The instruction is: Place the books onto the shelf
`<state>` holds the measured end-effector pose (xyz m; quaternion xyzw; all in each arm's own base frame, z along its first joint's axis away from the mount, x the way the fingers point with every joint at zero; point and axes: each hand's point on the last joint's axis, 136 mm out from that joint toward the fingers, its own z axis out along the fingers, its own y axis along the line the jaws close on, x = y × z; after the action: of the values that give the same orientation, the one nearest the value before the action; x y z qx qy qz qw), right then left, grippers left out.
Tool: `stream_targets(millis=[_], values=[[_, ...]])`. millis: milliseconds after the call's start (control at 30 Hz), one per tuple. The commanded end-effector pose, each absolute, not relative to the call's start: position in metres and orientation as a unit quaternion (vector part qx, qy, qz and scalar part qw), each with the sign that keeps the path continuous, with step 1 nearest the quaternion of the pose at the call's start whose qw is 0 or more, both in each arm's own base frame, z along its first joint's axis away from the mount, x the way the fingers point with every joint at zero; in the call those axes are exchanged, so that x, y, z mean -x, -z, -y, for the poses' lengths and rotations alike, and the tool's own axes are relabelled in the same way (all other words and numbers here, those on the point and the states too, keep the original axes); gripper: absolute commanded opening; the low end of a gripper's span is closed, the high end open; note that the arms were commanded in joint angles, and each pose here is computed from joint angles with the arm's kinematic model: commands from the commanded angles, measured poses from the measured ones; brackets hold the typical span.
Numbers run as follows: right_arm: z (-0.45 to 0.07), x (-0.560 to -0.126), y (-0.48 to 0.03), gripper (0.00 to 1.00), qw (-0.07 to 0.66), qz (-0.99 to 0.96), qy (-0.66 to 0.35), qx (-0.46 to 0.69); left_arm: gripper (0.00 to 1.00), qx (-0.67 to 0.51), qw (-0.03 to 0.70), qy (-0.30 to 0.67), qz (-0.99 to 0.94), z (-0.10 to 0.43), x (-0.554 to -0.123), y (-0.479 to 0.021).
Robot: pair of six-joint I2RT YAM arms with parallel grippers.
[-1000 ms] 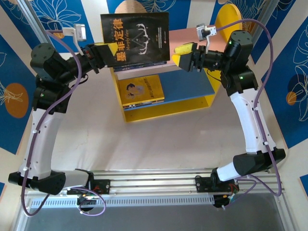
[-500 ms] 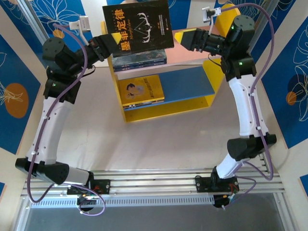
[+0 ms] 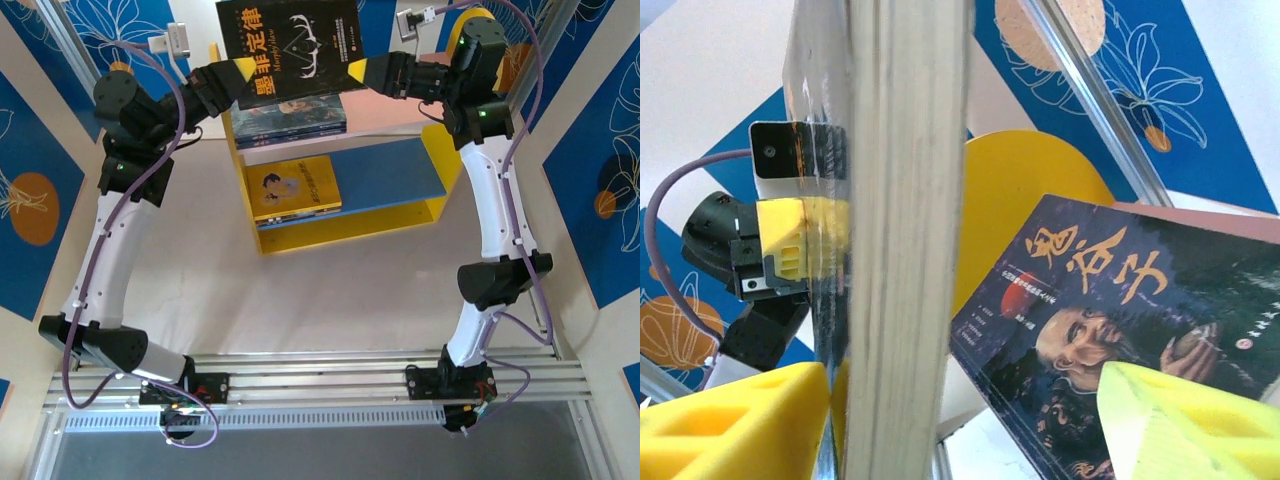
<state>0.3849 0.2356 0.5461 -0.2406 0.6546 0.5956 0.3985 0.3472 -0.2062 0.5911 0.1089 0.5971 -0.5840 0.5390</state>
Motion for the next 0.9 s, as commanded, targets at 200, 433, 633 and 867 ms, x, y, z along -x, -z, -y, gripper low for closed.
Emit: stream_targets(millis=[200, 433, 633, 867], values=[[-0.243, -0.368, -0.558, 0.37, 0.384, -0.641, -0.609, 0.267, 0.0, -0.146, 0.582, 0.59, -0.541, 0.2, -0.323, -0.632], [-0.243, -0.367, -0.561, 0.01, 0.381, -0.638, -0.611, 0.272, 0.0, -0.143, 0.585, 0.575, -0.553, 0.199, -0.328, -0.625], [-0.238, -0.372, -0.558, 0.0, 0.381, -0.644, -0.609, 0.263, 0.07, -0.128, 0.599, 0.535, -0.583, 0.191, -0.33, -0.613], [-0.235, -0.377, -0.548, 0.0, 0.373, -0.66, -0.602, 0.25, 0.25, -0.069, 0.675, 0.384, -0.626, 0.142, -0.313, -0.602]])
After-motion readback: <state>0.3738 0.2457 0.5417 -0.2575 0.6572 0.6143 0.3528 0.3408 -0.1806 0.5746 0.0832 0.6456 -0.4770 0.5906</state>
